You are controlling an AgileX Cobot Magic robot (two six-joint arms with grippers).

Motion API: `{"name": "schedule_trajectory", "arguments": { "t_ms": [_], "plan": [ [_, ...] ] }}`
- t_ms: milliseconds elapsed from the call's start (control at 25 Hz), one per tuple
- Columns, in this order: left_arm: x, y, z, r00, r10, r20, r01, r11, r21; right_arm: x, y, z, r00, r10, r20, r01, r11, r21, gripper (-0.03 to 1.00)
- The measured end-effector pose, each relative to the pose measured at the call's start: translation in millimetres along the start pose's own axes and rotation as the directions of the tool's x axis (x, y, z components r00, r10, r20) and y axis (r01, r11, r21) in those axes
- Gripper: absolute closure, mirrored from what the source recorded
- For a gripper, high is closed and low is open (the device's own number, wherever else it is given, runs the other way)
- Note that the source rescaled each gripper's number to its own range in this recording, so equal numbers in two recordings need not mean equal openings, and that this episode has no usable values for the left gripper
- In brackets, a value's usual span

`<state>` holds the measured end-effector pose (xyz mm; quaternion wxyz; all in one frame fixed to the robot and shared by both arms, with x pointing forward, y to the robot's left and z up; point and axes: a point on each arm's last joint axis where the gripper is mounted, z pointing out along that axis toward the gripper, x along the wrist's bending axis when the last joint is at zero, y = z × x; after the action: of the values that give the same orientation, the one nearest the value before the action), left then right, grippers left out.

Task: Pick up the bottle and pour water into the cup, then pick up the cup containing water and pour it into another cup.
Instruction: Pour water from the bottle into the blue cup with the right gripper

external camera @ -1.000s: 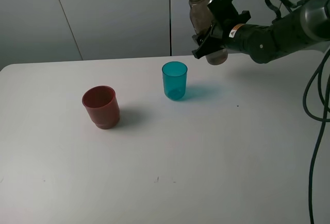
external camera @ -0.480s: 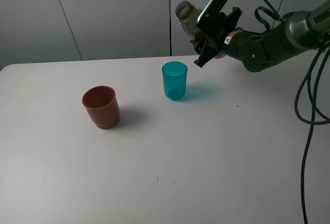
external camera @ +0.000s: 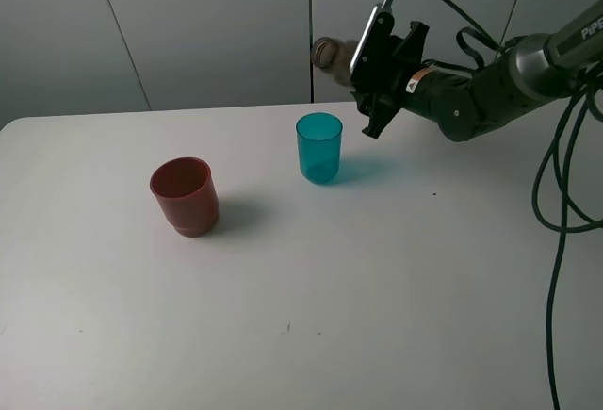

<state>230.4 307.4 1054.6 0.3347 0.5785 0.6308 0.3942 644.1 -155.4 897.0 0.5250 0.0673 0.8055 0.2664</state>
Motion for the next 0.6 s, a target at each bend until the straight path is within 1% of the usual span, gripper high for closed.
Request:
{"name": "schedule_trajectory", "arguments": {
  "t_ms": [160, 280, 600],
  "plan": [
    [0.0, 0.0, 0.0, 1.000, 0.000, 0.000, 0.000, 1.000, 0.000, 0.0, 0.0, 0.0, 0.996, -0.093, 0.000, 0.093, 0.996, 0.000, 0.93],
    [0.0, 0.0, 0.0, 1.000, 0.000, 0.000, 0.000, 1.000, 0.000, -0.1, -0.1, 0.0, 0.991, -0.136, 0.001, 0.136, 0.991, 0.001, 0.93],
    [0.0, 0.0, 0.0, 1.000, 0.000, 0.000, 0.000, 1.000, 0.000, -4.3, -7.0, -0.4, 0.987, -0.158, 0.009, 0.157, 0.987, 0.018, 0.93]
  ]
}}
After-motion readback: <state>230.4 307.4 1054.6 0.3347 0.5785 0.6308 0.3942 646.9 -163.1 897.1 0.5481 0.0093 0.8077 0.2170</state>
